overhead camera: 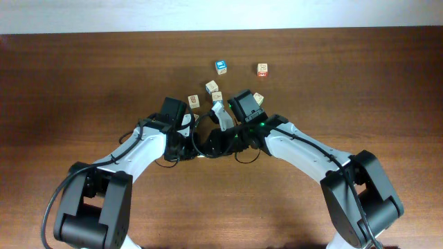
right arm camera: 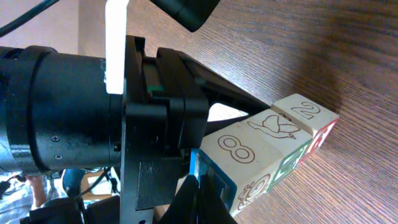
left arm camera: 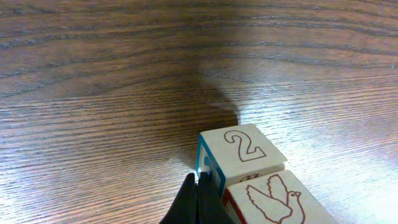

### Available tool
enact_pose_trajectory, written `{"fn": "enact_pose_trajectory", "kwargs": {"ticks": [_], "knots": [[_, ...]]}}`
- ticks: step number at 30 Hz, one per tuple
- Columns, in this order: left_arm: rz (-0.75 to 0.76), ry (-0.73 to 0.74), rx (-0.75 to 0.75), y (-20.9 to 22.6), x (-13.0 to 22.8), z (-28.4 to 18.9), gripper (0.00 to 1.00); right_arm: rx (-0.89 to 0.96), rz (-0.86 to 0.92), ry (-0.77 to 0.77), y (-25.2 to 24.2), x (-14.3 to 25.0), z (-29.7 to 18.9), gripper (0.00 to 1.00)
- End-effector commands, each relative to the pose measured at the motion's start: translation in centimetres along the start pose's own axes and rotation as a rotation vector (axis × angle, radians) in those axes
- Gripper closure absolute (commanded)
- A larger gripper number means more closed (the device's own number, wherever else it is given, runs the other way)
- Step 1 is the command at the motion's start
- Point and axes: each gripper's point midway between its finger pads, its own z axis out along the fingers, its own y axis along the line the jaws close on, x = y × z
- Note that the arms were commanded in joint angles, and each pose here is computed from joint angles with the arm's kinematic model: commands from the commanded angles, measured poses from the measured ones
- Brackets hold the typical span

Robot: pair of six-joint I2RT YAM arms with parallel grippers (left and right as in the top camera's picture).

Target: Rotate 3 blocks

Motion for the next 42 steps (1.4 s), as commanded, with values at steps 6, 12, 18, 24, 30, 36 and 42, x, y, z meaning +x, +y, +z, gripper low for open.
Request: {"fn": "enact_pose_trajectory", "kwargs": {"ticks": [6,12,18,24,30,36,42], "knots": [[-0.164,-0.037,-0.132,6.7,-1.5,-1.6,1.0,0.196,0.018,-0.094,-3.6,-1.6,-0.2,0.96],[-0.232,-0.04,-0.143,8.8,-1.6,-2.3,1.0,0.193,-0.012,-0.135,-3.4,-2.6,-0.2,0.96],[-0.231,-0.04,-0.143,8.8,-1.6,-2.3,1.0,0.159,-0.033,-0.142,-0.8,-3.4,-1.8,0.91],[-0.231,-0.04,-0.143,8.8,-1.6,-2.3,1.0,0.14,-0.069,-0.186,1.6,-3.8,-3.9,0.85],[-0.092,-0.334,-0.271,5.7,-8.5,-18.0,1.0,0.368,-0.172,-0.345,5.4,-6.7,-17.4,0.58],[-0.068,-0.651,-0.316,3.3,-3.3,-32.5,0.01,0.696,-0.216,-0.683,12.2,-1.0,-35.3,0.02],[-0.072,-0.626,-0.321,3.4,-2.8,-32.2,0.01,0.7,-0.222,-0.728,13.5,6.8,-39.2,0.02]]}}
